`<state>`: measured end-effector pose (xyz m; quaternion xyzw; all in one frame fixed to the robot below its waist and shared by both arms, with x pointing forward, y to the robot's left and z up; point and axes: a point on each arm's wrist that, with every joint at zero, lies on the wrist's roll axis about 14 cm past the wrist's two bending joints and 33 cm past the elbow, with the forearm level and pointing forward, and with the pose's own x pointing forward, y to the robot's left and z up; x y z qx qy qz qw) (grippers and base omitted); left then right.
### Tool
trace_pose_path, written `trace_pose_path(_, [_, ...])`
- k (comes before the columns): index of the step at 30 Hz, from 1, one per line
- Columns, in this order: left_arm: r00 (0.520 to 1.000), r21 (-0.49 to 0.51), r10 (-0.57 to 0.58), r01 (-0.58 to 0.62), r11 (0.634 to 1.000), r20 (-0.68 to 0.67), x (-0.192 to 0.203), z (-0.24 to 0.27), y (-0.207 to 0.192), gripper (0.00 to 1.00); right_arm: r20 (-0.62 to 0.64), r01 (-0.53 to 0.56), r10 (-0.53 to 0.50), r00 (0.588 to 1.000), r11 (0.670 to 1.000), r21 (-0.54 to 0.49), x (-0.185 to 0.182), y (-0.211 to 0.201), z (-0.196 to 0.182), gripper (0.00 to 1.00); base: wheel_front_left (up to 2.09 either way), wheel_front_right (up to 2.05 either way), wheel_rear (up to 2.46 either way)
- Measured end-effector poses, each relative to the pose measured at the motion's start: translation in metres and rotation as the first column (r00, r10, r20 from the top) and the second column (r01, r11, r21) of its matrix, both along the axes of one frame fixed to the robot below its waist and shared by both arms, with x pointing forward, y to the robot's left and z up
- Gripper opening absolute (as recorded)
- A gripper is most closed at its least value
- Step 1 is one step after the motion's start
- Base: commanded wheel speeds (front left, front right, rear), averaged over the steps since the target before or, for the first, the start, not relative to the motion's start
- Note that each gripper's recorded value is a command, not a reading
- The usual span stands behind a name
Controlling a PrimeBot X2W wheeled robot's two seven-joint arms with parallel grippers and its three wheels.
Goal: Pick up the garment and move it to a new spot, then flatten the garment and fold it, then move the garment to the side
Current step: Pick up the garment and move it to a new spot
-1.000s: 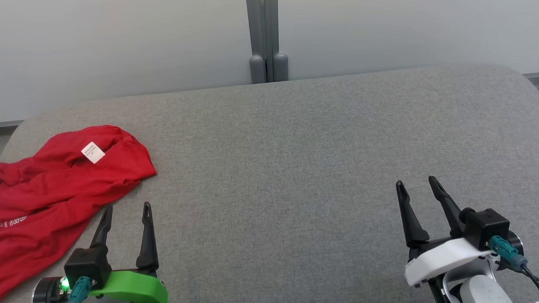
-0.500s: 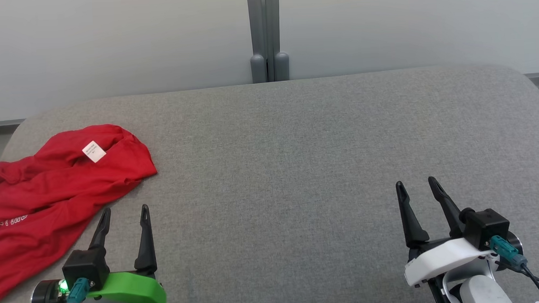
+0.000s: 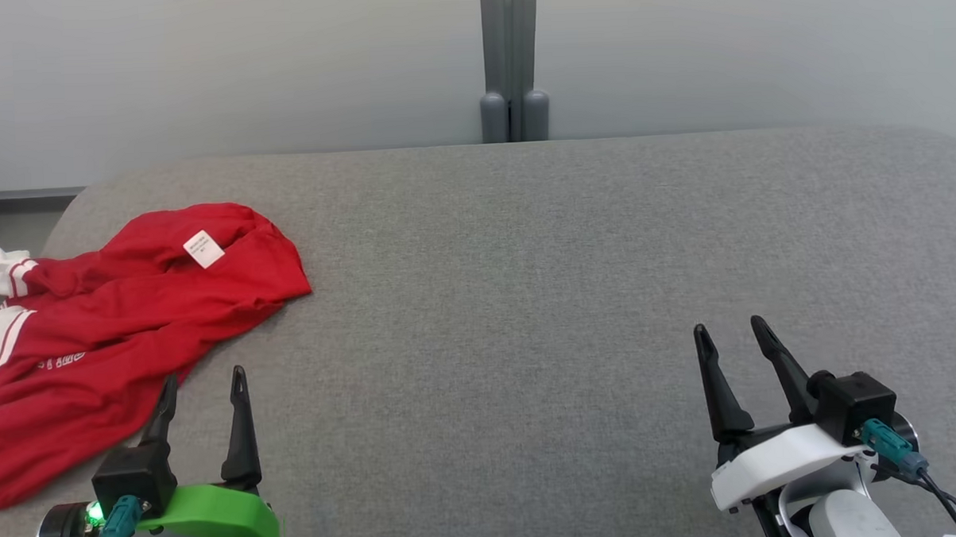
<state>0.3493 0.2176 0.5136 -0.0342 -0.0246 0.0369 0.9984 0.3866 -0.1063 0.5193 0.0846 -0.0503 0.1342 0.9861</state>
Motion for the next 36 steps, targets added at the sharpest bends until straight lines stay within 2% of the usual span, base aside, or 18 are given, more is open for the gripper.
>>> trace_pose_path(14, [0.975, 0.021, 0.221, -0.221, 0.975, -0.007, -0.050, -0.001, 0.073, 1.00, -0.002, -0.167, 0.167, 0.986, 0.986, 0.016, 0.009, 0.060, 0.002, 1.00, 0.00, 0.00, 0.00])
trace_pose_path(27, [0.915, 0.019, 0.404, -0.404, 0.915, -0.022, -0.111, -0.005, 0.123, 1.00, -0.016, -0.339, 0.339, 0.941, 0.941, 0.022, 0.007, 0.123, -0.001, 1.00, 0.00, 0.00, 0.00])
trace_pose_path(36, [0.871, 0.020, 0.491, -0.491, 0.871, -0.026, -0.141, -0.008, 0.144, 1.00, -0.028, -0.407, 0.408, 0.913, 0.913, 0.027, 0.003, 0.149, -0.005, 1.00, 0.00, 0.00, 0.00])
